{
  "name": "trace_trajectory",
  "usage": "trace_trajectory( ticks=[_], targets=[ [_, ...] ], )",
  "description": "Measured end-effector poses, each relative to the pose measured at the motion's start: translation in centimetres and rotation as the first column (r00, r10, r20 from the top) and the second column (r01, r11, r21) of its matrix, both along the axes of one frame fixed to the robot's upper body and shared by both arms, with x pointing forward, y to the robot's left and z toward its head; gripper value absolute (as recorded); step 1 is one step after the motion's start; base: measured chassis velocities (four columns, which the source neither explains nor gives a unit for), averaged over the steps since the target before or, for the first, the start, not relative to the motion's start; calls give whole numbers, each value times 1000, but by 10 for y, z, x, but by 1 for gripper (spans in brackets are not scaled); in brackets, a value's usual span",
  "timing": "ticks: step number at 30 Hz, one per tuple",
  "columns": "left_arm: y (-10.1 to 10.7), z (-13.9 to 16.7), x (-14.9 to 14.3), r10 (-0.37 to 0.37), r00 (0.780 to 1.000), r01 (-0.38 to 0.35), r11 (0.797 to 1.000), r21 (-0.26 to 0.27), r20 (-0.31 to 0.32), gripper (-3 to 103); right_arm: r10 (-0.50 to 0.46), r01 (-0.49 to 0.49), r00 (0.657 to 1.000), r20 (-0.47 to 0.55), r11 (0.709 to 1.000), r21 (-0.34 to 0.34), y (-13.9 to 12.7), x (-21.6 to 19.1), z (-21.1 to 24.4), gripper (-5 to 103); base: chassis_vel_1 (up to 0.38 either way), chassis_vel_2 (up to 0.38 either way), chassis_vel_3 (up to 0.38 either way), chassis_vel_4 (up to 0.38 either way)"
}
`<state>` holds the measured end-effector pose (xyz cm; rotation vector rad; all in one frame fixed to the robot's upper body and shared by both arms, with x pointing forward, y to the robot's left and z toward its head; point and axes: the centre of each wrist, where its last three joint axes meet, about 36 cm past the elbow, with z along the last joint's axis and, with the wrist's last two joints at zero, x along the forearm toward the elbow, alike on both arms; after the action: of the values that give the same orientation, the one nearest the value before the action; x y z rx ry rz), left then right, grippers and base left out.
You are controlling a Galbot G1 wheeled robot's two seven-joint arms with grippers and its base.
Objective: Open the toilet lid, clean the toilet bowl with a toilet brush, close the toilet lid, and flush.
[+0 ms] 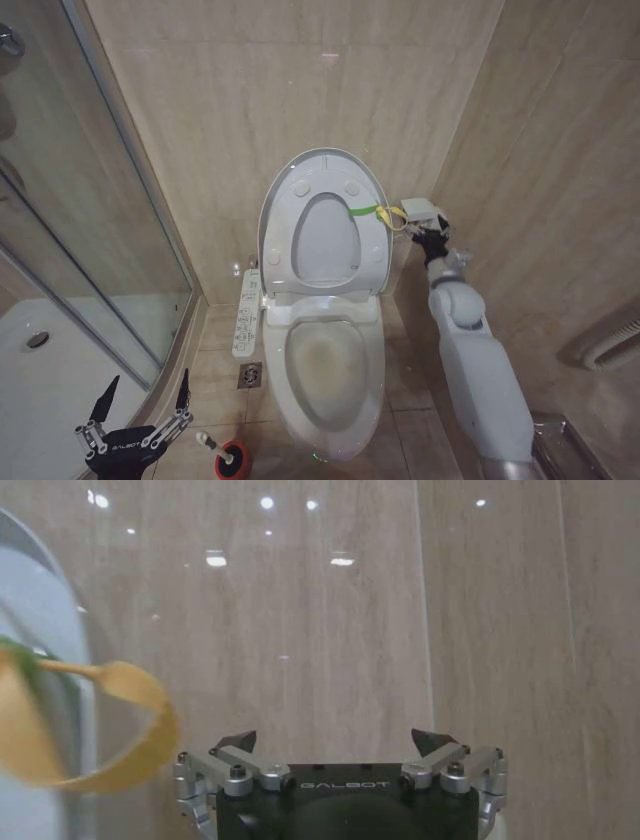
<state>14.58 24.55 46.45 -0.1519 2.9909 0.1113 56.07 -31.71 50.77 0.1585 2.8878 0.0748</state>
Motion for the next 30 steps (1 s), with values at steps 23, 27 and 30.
trace_trajectory(
  ticks=[23,27,30],
  targets=[
    [0,0,0,0,1000,0,1000,0,0,100,-14,18,998,65,998,-59,15,70,8,100,0,0,0,0],
    [0,0,0,0,1000,0,1000,0,0,100,-9,15,997,82,997,-75,19,85,12,100,0,0,0,0],
    [0,0,0,0,1000,0,1000,0,0,100,10,-3,996,88,997,-75,23,91,19,100,0,0,0,0]
  ],
)
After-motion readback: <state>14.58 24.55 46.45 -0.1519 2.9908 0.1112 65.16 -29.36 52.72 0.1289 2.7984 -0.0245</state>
